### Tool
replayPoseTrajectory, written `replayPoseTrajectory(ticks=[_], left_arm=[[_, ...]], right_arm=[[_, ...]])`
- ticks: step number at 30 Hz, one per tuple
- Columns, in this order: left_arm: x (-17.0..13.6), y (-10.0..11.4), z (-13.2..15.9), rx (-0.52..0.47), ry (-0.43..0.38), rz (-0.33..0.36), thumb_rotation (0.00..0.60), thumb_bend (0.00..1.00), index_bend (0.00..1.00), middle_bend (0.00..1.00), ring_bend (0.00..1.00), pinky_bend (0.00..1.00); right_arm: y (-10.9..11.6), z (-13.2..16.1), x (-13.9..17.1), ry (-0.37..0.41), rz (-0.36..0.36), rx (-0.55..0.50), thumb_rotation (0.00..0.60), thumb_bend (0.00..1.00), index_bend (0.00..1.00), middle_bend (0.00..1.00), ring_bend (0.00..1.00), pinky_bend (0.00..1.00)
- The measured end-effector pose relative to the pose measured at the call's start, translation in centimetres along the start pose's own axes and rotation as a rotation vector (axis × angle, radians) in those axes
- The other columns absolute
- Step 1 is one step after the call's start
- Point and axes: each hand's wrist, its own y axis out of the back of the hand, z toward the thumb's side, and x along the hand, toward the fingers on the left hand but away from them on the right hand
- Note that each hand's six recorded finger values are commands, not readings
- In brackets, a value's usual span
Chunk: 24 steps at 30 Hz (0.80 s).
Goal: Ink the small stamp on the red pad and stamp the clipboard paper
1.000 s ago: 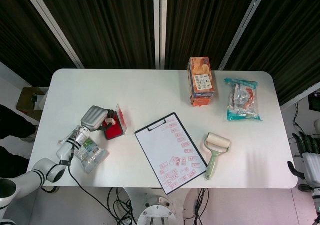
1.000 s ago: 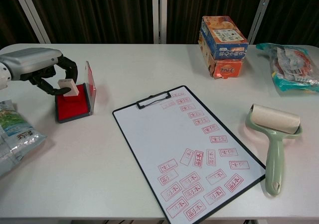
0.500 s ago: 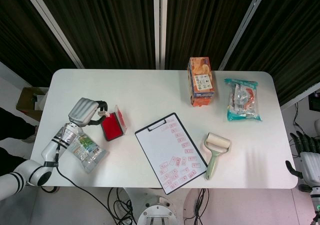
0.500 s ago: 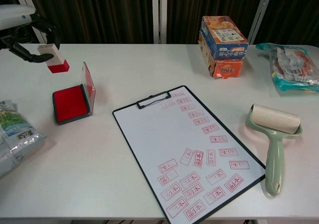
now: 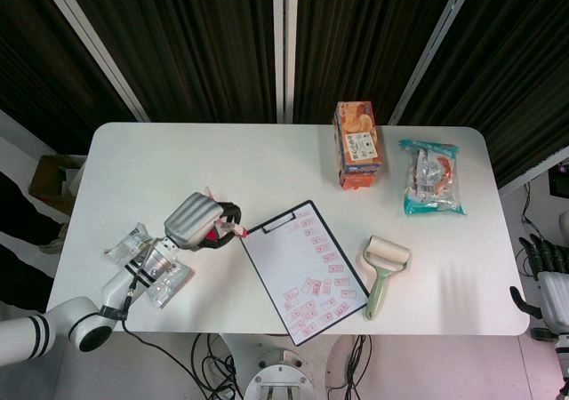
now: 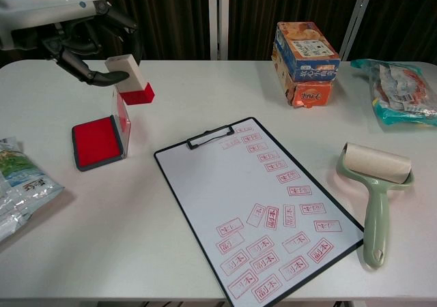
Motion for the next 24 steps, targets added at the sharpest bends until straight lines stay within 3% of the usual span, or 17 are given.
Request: replayPoseTrajectory(ticks=[4,11,24], left_arm=[[1.5,-1.7,2.7,-0.027,-0.057,-0.019,0.6,0.48,0.71,0.72,1.0,1.0],[5.0,-5.2,5.4,0.027,-0.097,-0.05,0.6,0.48,0.71,0.71,1.0,1.0],[10.6,-8.7,4.6,0.13,-0.017,-0.09,0.6,0.48,0.71,0.72,1.0,1.0]], right_arm=[[-0.2,-0.1,0.1,0.006,0.005,-0.006,0.6,0.26,0.0,0.0,0.0,0.0],[-0.3,-0.5,0.2,0.004,0.012,-0.007,0.6,0.26,0.0,0.0,0.0,0.0],[-0.8,-0.9,-0.1,0.003,0.033,-0.007,0.6,0.26,0.0,0.0,0.0,0.0]])
